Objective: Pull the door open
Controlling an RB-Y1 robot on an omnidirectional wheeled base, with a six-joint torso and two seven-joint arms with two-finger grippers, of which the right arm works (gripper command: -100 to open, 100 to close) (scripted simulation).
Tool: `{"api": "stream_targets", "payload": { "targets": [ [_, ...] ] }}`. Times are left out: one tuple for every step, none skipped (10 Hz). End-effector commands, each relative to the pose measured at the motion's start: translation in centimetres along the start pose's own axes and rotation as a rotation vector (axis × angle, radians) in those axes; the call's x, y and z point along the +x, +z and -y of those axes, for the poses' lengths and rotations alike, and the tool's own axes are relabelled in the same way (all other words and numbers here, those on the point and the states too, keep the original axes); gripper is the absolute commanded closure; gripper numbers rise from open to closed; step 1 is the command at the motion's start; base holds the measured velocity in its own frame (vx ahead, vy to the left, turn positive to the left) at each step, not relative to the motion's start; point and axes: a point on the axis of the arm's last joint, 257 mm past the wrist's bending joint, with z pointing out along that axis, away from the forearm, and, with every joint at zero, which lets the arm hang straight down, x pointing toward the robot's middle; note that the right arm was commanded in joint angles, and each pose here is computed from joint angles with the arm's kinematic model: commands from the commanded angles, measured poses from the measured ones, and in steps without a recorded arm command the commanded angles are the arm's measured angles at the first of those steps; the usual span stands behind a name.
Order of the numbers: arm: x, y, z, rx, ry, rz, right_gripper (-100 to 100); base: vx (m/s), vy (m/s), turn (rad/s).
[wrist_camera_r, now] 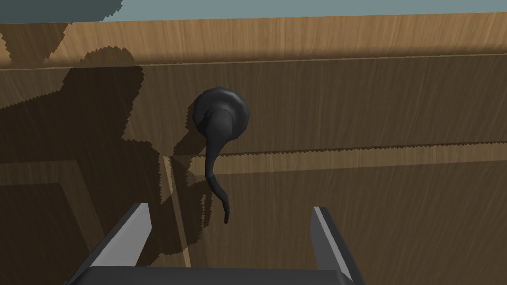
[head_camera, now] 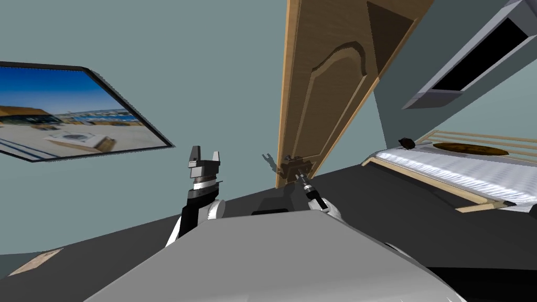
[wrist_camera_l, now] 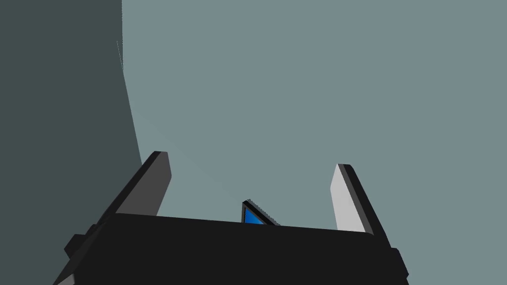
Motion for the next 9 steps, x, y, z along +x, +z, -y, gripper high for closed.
{"api": "stream_targets", "payload": {
  "targets": [
    [-0.8, -0.15, 0.5, 0.013, 0.001, 0.006, -100, 0.062, -0.073, 0.122],
    [-1.4, -0.3, 0.9, 0.023, 0.001, 0.011, -100, 0.079, -0.094, 0.163],
    [-2.1, -0.5, 1.4, 0.035, 0.001, 0.017, -100, 0.104, -0.115, 0.151],
    [-2.5, -0.62, 1.6, 0.042, 0.001, 0.021, -100, 0.094, -0.094, 0.115],
    [-3.1, -0.77, 1.9, 0.05, 0.001, 0.026, -100, 0.075, -0.107, 0.086],
    [-3.6, -0.92, 2.2, 0.058, 0.0, 0.032, -100, 0.085, -0.109, 0.107],
    [-3.2, -0.89, 2.1, 0.054, 0.0, 0.028, -100, 0.042, -0.049, 0.027],
    [-4.5, -0.52, 1.9, 0.048, -0.006, 0.068, -100, 0.016, -0.017, 0.268],
    [-5.6, -0.26, 1.8, 0.043, -0.01, 0.101, -100, 0.017, -0.03, 0.346]
  ]
}}
